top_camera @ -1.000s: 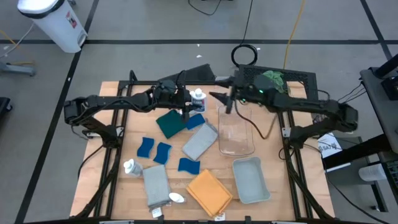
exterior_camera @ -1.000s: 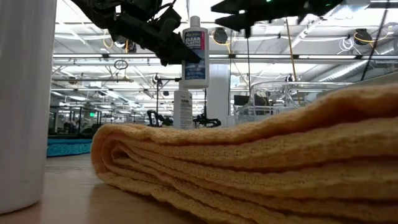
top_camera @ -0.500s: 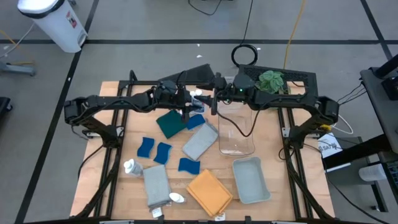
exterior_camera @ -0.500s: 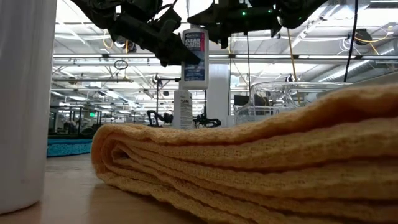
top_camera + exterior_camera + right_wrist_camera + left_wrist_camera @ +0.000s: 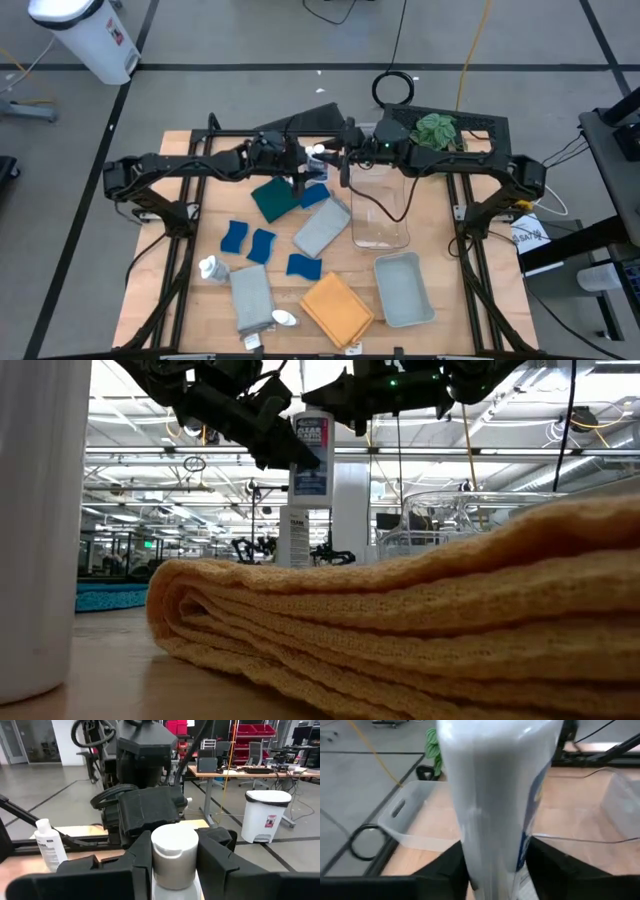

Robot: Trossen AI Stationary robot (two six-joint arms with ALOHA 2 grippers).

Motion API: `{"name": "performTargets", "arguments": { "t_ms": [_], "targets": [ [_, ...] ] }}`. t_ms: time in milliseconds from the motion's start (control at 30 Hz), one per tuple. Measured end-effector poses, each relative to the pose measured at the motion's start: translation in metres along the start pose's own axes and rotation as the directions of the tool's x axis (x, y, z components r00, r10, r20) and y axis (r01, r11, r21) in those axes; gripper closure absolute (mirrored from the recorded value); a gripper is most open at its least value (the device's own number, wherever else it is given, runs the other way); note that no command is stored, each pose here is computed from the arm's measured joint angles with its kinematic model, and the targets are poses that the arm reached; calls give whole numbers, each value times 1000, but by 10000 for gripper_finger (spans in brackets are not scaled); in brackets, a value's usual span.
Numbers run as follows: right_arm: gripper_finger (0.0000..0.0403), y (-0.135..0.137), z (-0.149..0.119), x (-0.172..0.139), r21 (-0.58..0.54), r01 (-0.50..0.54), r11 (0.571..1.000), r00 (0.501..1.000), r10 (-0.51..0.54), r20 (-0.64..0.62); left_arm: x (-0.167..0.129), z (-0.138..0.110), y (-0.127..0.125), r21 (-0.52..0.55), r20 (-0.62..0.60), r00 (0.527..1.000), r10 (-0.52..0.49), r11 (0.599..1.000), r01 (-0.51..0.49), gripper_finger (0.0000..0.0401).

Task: Pick & Place Kitchen Items
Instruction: Put the white plastic restorer bottle into the top transparent bin

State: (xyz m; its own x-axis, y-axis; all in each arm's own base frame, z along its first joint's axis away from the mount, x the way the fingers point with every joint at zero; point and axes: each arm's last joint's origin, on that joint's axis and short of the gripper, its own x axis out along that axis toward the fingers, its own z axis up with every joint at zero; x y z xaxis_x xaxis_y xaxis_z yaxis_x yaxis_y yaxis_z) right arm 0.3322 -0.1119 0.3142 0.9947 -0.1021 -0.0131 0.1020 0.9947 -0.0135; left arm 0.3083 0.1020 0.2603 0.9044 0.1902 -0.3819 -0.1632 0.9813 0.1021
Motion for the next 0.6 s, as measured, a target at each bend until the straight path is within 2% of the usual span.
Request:
{"name": "performTargets", "arguments": {
  "t_ms": [133,267,333,467,600],
  "targets": [
    [321,-5,7,-11,-35,29,999,999,-30,-26,-8,7,0,32,9,994,110,993,-110,129],
    [321,-15,19,-27,-19,70,997,997,-70,-26,-20,15,1,52,39,986,160,985,-162,76],
    [321,-22,20,-33,-10,100,995,994,-101,-48,-26,19,2,57,56,984,167,984,-170,57],
    [321,-45,18,-48,-12,253,967,964,-253,-78,-31,21,2,60,66,983,169,983,-173,34],
    [321,-74,-2,-64,28,381,924,921,-376,-98,-31,21,2,67,59,984,168,983,-172,24]
  ]
}}
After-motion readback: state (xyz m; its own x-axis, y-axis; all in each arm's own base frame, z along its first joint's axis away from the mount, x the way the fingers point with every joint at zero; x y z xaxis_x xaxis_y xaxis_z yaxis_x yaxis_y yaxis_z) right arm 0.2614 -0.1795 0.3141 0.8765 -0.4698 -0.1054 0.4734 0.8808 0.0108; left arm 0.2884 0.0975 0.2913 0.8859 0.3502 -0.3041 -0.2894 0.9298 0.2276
